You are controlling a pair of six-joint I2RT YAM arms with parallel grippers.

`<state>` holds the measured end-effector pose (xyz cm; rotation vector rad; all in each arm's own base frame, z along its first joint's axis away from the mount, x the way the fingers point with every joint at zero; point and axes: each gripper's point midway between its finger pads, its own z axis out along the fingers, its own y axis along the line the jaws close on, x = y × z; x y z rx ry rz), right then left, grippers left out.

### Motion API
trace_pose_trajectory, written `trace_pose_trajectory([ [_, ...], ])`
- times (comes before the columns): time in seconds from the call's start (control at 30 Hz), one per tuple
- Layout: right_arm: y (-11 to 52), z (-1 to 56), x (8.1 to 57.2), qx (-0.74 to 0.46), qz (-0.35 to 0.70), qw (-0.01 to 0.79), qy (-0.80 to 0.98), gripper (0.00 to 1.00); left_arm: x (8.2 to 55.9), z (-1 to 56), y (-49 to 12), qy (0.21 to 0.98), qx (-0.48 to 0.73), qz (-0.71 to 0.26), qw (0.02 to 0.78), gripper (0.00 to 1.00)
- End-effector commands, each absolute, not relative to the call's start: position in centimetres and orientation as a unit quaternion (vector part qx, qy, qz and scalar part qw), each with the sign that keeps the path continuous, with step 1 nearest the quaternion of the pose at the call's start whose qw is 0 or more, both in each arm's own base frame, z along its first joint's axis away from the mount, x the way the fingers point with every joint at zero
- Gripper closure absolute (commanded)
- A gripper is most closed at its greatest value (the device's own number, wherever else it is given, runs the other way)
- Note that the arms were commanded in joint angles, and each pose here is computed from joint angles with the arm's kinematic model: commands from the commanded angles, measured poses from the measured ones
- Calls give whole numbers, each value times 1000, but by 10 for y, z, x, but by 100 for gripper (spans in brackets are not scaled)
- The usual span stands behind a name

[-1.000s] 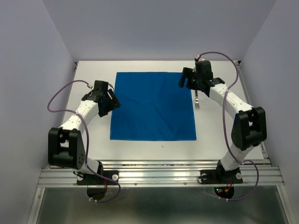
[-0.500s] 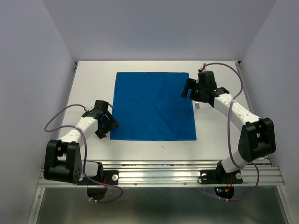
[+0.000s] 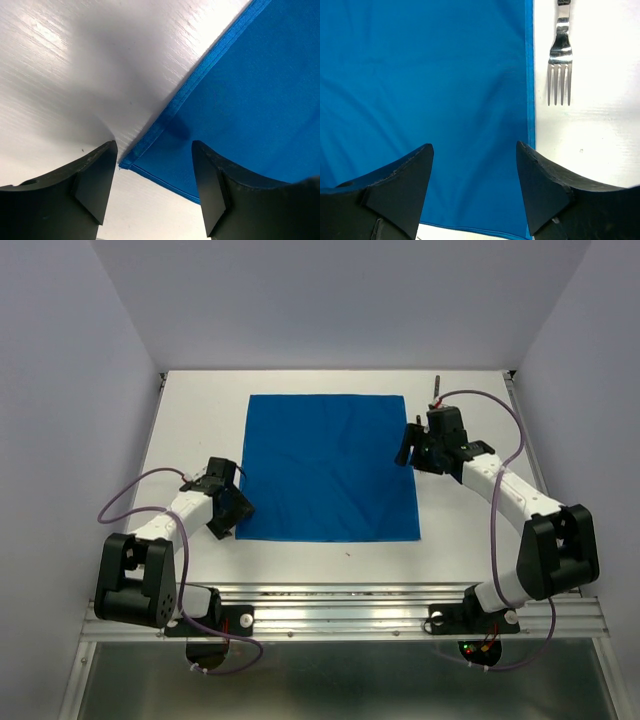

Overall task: Fold the napkin into a case and place the utensils inside
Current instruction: Pick up the flattened napkin from the center of the board.

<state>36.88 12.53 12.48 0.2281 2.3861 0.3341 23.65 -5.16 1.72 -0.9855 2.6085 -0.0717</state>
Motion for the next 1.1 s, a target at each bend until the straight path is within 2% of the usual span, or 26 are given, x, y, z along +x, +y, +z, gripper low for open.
trace_pose_trajectory([
  [0.0, 123, 141, 365, 97, 131, 376, 912, 28, 224, -1, -59, 922, -354, -34, 152, 33],
  [0.37, 115, 138, 336, 124, 129, 358, 916, 28, 229, 5, -63, 921, -349, -42, 166, 74],
  [0.47, 116, 132, 325, 141, 133, 339, 921, 29, 232, 11, -64, 920, -347, -48, 174, 89],
  [0.5, 115, 130, 322, 150, 130, 334, 921, 29, 234, 15, -65, 919, -347, -53, 179, 97],
  [0.53, 113, 125, 315, 167, 129, 322, 923, 29, 235, 18, -66, 919, -346, -56, 181, 100],
  [0.9, 100, 76, 252, 265, 114, 235, 928, 29, 244, 42, -67, 913, -341, -72, 213, 100],
  [1.07, 89, 66, 235, 290, 89, 224, 926, 28, 246, 43, -69, 911, -342, -78, 216, 100],
])
